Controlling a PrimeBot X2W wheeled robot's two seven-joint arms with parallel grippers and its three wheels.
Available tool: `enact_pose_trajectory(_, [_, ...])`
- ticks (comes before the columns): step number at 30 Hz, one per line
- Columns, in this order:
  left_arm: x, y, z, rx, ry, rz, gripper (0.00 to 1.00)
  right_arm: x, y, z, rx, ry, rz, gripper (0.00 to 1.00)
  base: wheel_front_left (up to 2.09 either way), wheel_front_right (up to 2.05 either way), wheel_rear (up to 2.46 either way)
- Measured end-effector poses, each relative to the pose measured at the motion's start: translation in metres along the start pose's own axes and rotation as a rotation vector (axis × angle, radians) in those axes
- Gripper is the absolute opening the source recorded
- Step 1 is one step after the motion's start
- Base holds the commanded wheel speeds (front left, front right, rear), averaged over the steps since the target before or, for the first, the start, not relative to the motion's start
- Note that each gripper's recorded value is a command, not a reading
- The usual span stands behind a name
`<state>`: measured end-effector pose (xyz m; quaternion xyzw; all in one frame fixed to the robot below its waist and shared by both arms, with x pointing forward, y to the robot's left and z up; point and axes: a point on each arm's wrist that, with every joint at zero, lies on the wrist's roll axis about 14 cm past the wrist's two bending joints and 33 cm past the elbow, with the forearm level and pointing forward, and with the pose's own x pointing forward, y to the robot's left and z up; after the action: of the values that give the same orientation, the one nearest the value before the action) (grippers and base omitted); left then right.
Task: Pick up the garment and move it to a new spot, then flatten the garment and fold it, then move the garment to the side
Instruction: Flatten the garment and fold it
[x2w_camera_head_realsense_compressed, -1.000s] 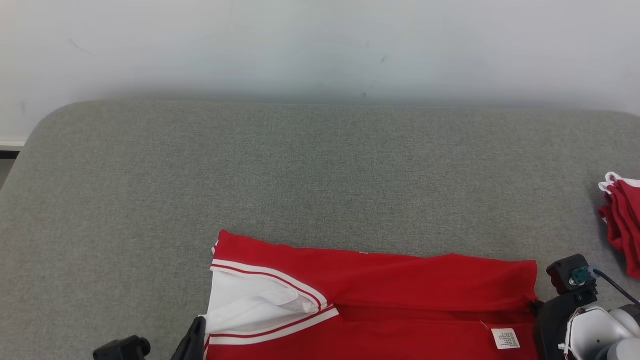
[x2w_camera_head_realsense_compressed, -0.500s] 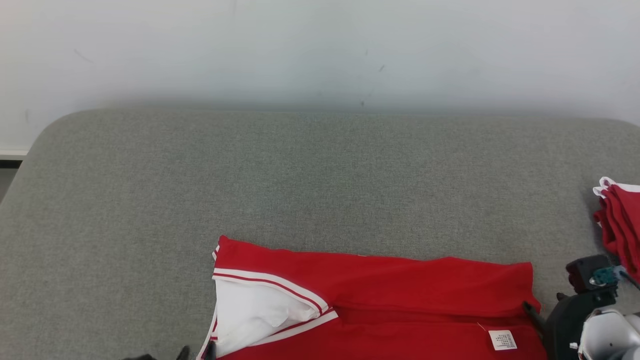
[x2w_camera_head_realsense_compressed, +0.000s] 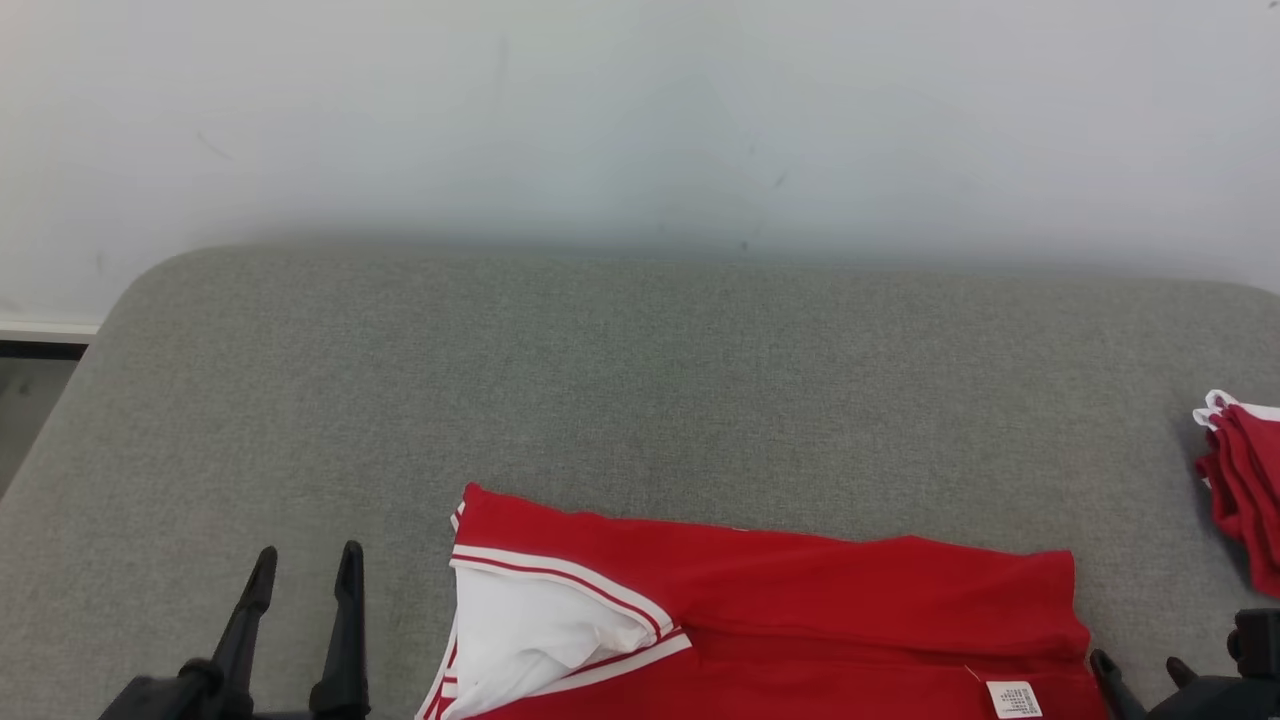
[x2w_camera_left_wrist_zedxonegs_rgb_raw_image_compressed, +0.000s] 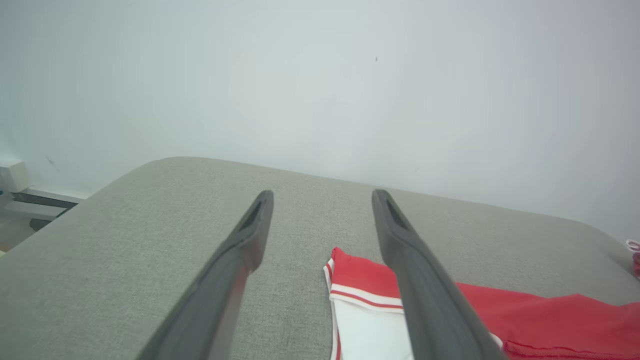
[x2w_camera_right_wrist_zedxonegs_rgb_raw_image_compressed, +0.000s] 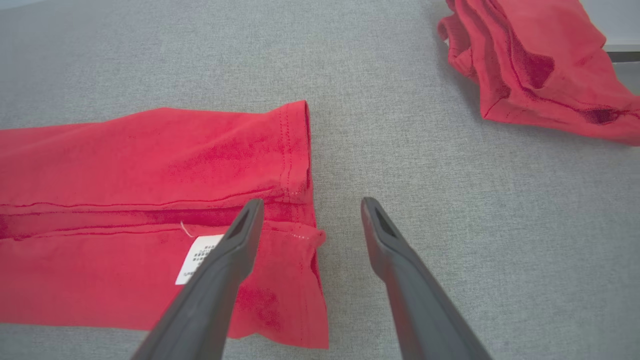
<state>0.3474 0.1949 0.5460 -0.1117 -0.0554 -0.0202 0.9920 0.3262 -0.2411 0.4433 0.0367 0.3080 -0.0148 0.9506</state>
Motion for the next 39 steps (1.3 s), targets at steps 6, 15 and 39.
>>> enact_pose_trajectory(6, [-0.011,0.007,0.033,-0.005,-0.147,0.016,1.00,0.001,0.013,-0.010,0.071,-0.007,0.010,1.00,0.00,0.00,0.00])
enact_pose_trajectory(15, [-0.026,0.032,-0.004,-0.005,-0.046,0.064,1.00,0.015,0.009,-0.015,0.115,-0.007,-0.011,1.00,0.00,0.00,0.00])
enact_pose_trajectory(39, [-0.035,0.035,-0.039,0.004,0.058,0.067,1.00,0.052,0.013,-0.038,0.089,0.161,-0.033,1.00,0.00,0.00,0.00])
